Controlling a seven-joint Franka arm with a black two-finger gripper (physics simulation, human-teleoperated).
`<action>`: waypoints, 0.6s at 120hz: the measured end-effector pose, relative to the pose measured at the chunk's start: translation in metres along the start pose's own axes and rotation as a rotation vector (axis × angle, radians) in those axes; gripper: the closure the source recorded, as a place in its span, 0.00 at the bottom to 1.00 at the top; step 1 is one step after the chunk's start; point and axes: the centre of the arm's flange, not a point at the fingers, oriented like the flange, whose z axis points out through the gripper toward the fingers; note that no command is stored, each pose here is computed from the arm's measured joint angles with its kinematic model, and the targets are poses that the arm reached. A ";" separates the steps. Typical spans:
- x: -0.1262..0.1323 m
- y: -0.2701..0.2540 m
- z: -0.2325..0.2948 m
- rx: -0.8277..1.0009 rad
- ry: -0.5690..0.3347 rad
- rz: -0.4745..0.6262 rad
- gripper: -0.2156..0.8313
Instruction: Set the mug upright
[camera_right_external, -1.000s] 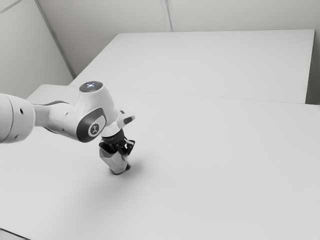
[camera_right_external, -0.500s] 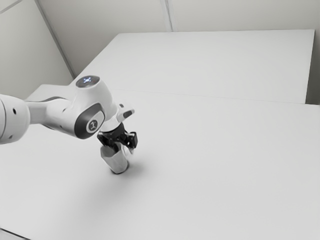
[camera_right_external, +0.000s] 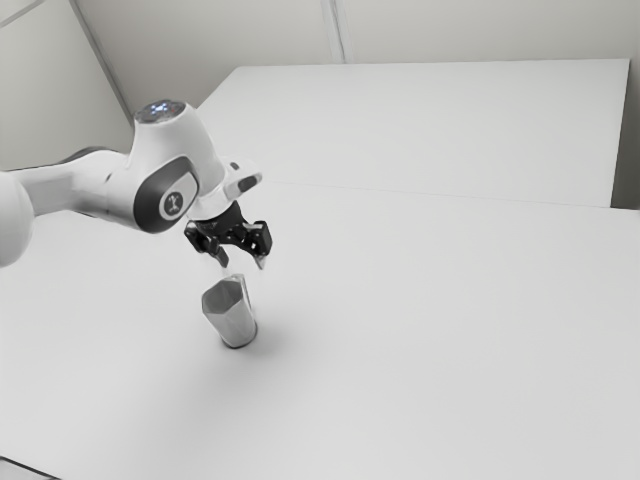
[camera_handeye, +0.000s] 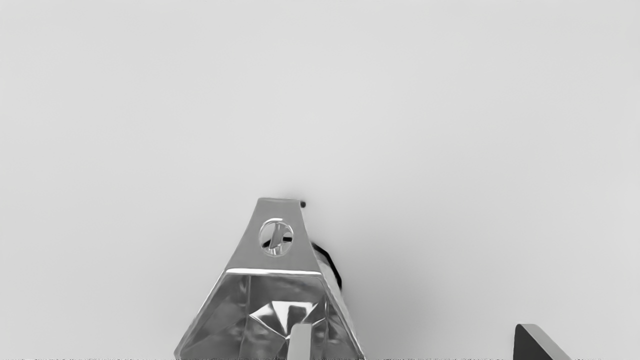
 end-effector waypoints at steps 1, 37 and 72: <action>0.001 0.001 -0.002 -0.001 0.000 0.000 0.39; 0.028 0.017 -0.077 -0.031 -0.024 -0.001 0.27; 0.048 0.015 -0.149 -0.055 -0.048 -0.021 0.24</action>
